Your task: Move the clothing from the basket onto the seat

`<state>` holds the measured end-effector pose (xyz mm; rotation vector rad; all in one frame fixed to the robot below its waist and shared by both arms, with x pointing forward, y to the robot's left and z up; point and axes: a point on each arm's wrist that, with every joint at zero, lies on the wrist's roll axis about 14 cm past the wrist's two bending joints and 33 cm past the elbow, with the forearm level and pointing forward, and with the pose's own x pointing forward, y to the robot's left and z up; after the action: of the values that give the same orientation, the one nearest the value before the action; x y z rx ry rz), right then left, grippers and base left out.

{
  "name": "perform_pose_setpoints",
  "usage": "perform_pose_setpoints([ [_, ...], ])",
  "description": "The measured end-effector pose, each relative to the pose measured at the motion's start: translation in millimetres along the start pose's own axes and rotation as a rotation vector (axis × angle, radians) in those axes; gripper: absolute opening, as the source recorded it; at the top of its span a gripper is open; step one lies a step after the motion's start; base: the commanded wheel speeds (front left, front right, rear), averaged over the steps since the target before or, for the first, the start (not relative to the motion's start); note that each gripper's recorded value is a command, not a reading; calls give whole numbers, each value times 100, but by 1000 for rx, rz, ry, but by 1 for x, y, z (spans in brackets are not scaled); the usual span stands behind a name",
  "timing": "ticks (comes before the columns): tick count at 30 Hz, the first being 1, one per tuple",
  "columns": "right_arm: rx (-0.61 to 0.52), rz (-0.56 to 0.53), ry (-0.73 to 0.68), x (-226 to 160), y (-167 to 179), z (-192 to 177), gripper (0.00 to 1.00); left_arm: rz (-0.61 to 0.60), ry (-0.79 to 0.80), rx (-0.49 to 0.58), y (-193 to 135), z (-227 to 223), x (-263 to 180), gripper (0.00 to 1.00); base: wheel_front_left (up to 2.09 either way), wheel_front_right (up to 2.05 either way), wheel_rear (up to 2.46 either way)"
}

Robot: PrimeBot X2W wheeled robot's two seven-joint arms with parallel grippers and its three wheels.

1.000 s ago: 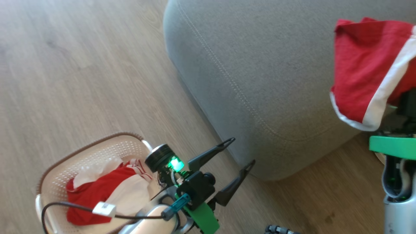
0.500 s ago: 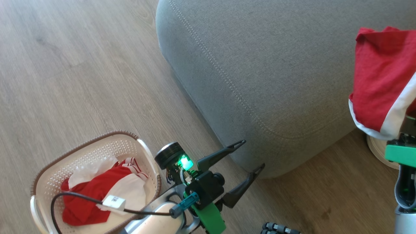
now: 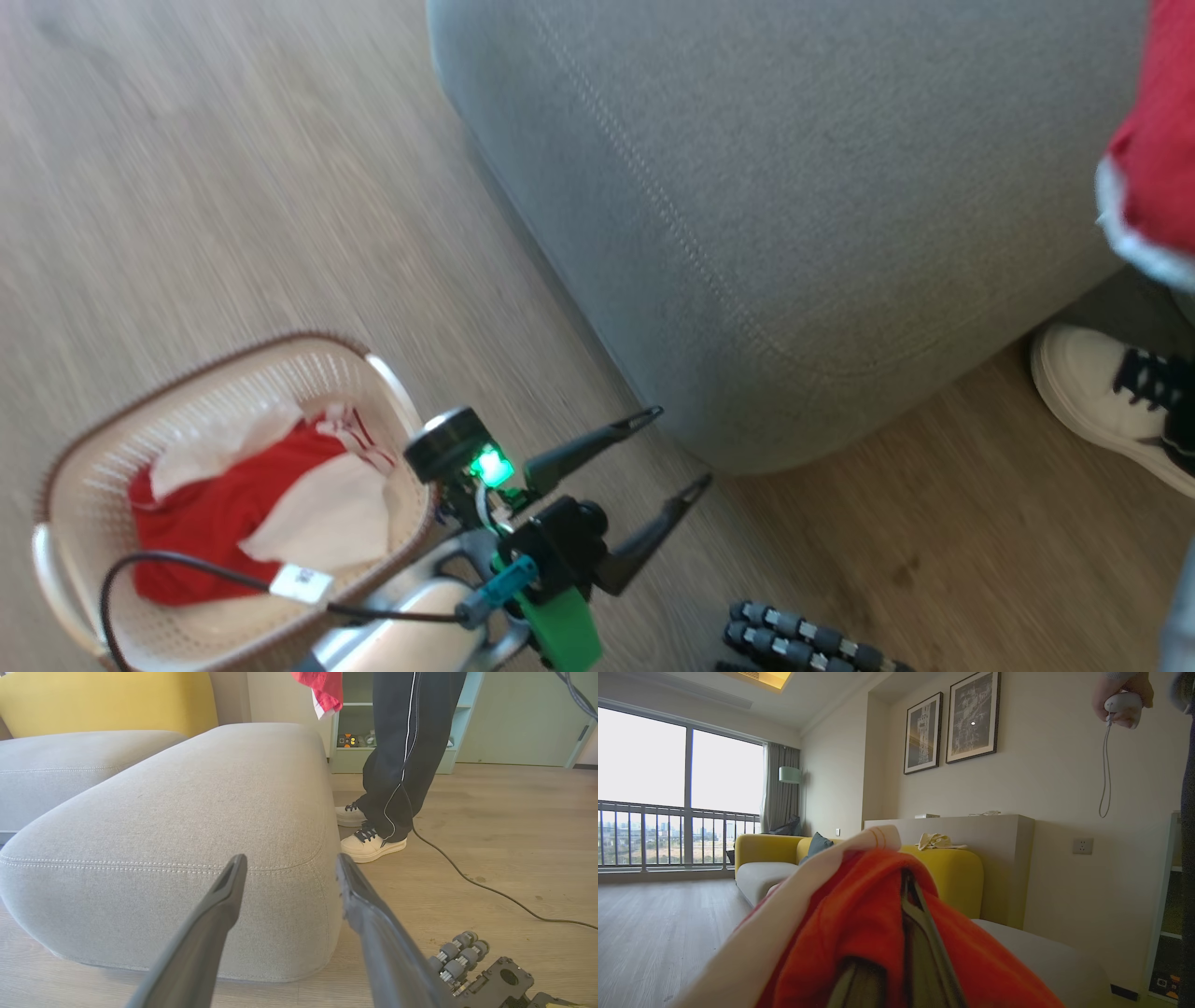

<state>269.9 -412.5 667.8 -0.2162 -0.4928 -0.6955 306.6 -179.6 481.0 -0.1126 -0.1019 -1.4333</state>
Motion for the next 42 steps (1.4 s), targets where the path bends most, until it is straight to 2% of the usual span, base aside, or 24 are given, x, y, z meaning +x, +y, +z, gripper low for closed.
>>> perform_pose_setpoints([
  [5,17,-21,-47,35,6,-2,0,-7,26,12,20,-26,-5,100,0,0,0],
  [8,6,-6,-58,56,21,-10,0,-19,49,3,29,-47,-10,100,0,0,0],
  [16,-5,12,-46,119,51,-52,0,-27,69,-56,54,-99,-20,100,0,0,0],
  [21,-54,56,18,146,77,-94,0,-10,89,-85,70,-130,-30,100,0,0,0],
  [26,-30,7,133,156,82,-152,0,59,101,-92,94,-152,-41,100,0,0,0],
  [33,-70,-28,230,166,77,-197,0,108,128,-114,99,-165,-58,100,0,0,0],
  [42,-53,4,489,130,111,-295,0,181,161,-145,107,-180,-76,100,0,0,0],
])
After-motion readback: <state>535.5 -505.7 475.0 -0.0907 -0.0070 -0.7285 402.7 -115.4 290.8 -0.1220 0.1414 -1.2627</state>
